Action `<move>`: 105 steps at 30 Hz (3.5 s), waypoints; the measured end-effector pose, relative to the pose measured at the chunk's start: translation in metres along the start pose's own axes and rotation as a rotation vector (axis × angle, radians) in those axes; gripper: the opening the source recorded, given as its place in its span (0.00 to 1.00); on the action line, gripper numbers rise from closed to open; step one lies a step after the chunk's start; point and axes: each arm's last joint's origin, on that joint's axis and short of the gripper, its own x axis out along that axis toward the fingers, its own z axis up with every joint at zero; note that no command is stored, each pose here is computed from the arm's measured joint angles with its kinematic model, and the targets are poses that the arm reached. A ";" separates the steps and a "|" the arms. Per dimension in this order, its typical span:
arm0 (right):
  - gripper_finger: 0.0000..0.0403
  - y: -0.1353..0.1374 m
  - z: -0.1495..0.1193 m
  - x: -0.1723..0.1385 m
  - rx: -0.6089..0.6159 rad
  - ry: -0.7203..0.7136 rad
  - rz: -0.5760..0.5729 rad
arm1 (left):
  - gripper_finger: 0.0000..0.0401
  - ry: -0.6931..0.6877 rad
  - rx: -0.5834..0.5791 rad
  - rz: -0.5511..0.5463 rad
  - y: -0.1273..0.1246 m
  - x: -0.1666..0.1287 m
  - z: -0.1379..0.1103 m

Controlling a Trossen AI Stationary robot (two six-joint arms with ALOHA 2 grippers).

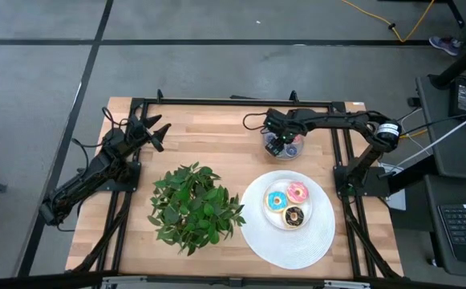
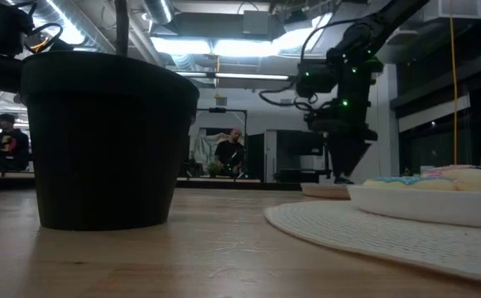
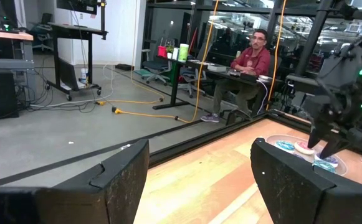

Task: Pick & Place donuts
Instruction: Return to Home Position

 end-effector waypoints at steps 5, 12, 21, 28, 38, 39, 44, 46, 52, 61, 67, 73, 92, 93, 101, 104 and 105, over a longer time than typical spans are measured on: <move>0.56 0.005 0.016 -0.015 -0.006 -0.066 0.055 | 0.67 0.000 0.000 0.000 0.000 0.000 0.000; 0.76 0.011 0.039 -0.035 -0.068 -0.209 0.120 | 0.67 0.000 0.000 0.000 0.000 0.000 0.000; 0.86 0.013 0.082 -0.071 -0.201 -0.590 0.139 | 0.67 0.000 0.000 0.000 0.000 0.000 0.000; 0.87 0.003 0.109 -0.104 -0.224 -0.827 0.119 | 0.67 0.000 0.000 0.000 0.000 0.000 0.000; 0.87 -0.010 0.137 -0.147 -0.181 -1.092 0.105 | 0.67 0.000 0.000 0.000 0.000 0.000 0.000; 0.87 -0.012 0.140 -0.148 -0.174 -1.117 0.103 | 0.67 0.000 0.000 0.000 0.000 0.000 0.000; 0.87 -0.027 0.149 -0.152 -0.137 -1.213 0.078 | 0.67 0.000 0.000 0.000 0.000 0.000 0.000; 0.87 -0.036 0.151 -0.153 -0.117 -1.229 0.061 | 0.67 0.000 0.000 0.000 0.000 0.000 0.000; 0.87 -0.068 0.152 -0.144 0.007 -1.268 0.047 | 0.67 0.000 0.000 0.000 0.000 0.000 0.000; 0.87 -0.086 0.116 -0.113 0.066 -1.228 0.031 | 0.67 0.000 0.000 0.000 0.000 0.000 0.000; 0.87 -0.087 0.077 -0.089 0.042 -1.140 0.009 | 0.67 0.000 0.000 0.000 0.000 0.000 0.000; 0.87 -0.087 0.035 -0.071 0.072 -1.076 0.028 | 0.67 0.000 0.000 0.000 0.000 0.000 0.000; 0.87 -0.117 -0.084 -0.056 0.317 -1.209 -0.048 | 0.67 0.000 0.000 0.000 0.000 0.000 0.000; 0.87 -0.116 -0.089 -0.054 0.319 -1.212 -0.049 | 0.67 0.000 0.000 0.000 0.000 0.000 0.000; 0.87 -0.114 -0.114 -0.040 0.320 -1.218 -0.050 | 0.67 0.000 0.000 0.000 0.000 0.000 0.000; 0.87 -0.113 -0.122 -0.035 0.321 -1.222 -0.049 | 0.67 0.000 0.000 0.000 0.000 0.000 0.000; 0.87 -0.112 -0.124 -0.034 0.322 -1.224 -0.048 | 0.67 0.000 0.000 0.000 0.000 0.000 0.000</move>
